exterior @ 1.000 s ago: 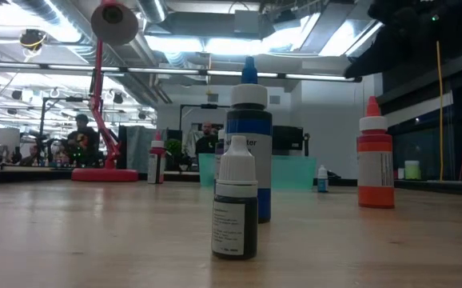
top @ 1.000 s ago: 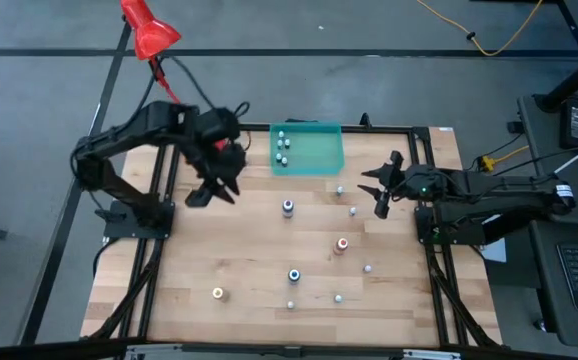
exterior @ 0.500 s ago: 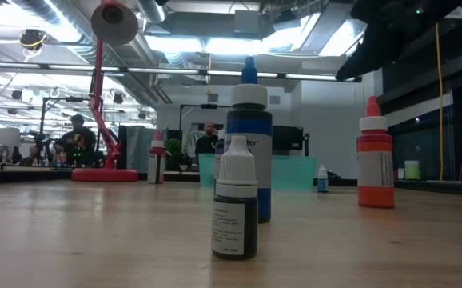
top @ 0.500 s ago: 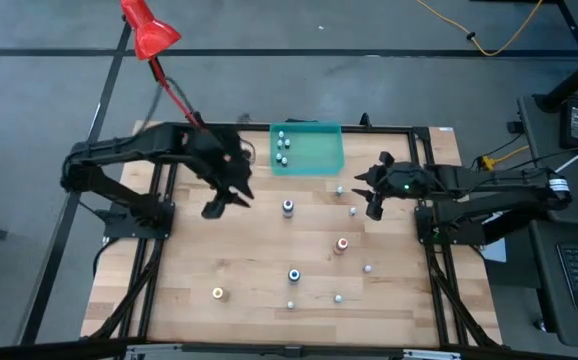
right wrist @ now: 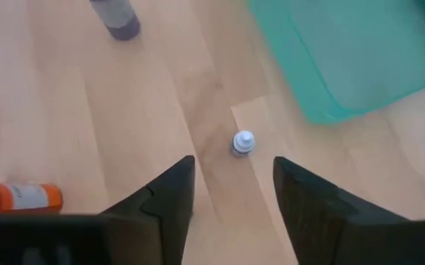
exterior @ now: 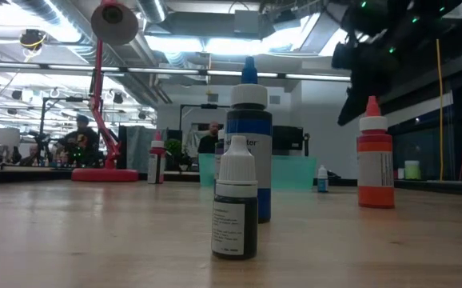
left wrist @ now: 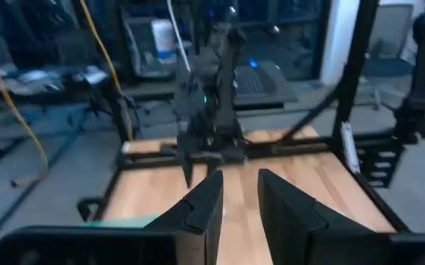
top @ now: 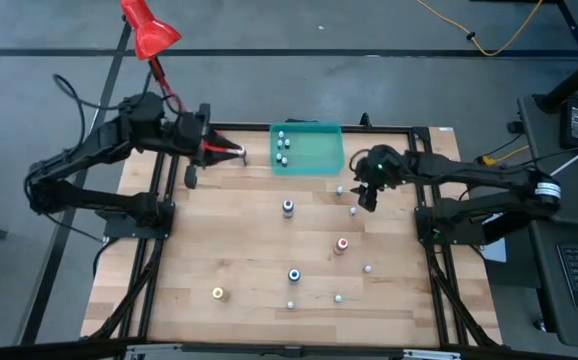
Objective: Pick & Place food coloring
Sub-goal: Put the small blue food coloring bottle into the green bin
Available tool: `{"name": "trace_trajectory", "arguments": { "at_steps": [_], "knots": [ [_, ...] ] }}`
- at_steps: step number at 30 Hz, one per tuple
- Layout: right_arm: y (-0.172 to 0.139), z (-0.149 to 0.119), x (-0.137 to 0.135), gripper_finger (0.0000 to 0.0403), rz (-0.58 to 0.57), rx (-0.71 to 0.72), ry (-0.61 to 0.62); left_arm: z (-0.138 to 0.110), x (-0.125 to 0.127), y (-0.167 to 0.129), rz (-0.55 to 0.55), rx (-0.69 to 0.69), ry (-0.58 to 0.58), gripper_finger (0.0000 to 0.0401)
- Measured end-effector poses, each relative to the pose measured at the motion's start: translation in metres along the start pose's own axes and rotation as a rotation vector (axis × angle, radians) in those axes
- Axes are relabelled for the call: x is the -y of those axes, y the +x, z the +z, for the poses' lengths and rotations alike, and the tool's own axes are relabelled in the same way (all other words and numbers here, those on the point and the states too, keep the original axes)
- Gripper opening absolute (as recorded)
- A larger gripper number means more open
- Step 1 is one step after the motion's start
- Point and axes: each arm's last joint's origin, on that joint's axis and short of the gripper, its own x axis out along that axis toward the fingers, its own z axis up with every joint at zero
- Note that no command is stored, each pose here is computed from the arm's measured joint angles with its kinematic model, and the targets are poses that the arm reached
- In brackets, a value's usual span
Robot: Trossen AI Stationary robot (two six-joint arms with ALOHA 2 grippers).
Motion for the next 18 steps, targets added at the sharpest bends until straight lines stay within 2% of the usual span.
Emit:
{"name": "trace_trajectory", "arguments": {
  "at_steps": [4, 9, 18],
  "knots": [
    [0.016, 0.003, 0.01, 0.0235, 0.05, -0.03, 0.028, -0.009, 0.001, 0.001, 0.043, 0.009, -0.037, 0.0082],
    [0.039, 0.01, 0.018, 0.0276, 0.046, -0.102, 0.046, -0.02, 0.001, 0.009, 0.034, -0.014, -0.068, 0.0082],
    [0.079, 0.026, 0.03, 0.0272, 0.039, -0.221, 0.08, -0.028, -0.001, 0.017, 0.033, -0.022, -0.086, 0.0082]
  ]
}}
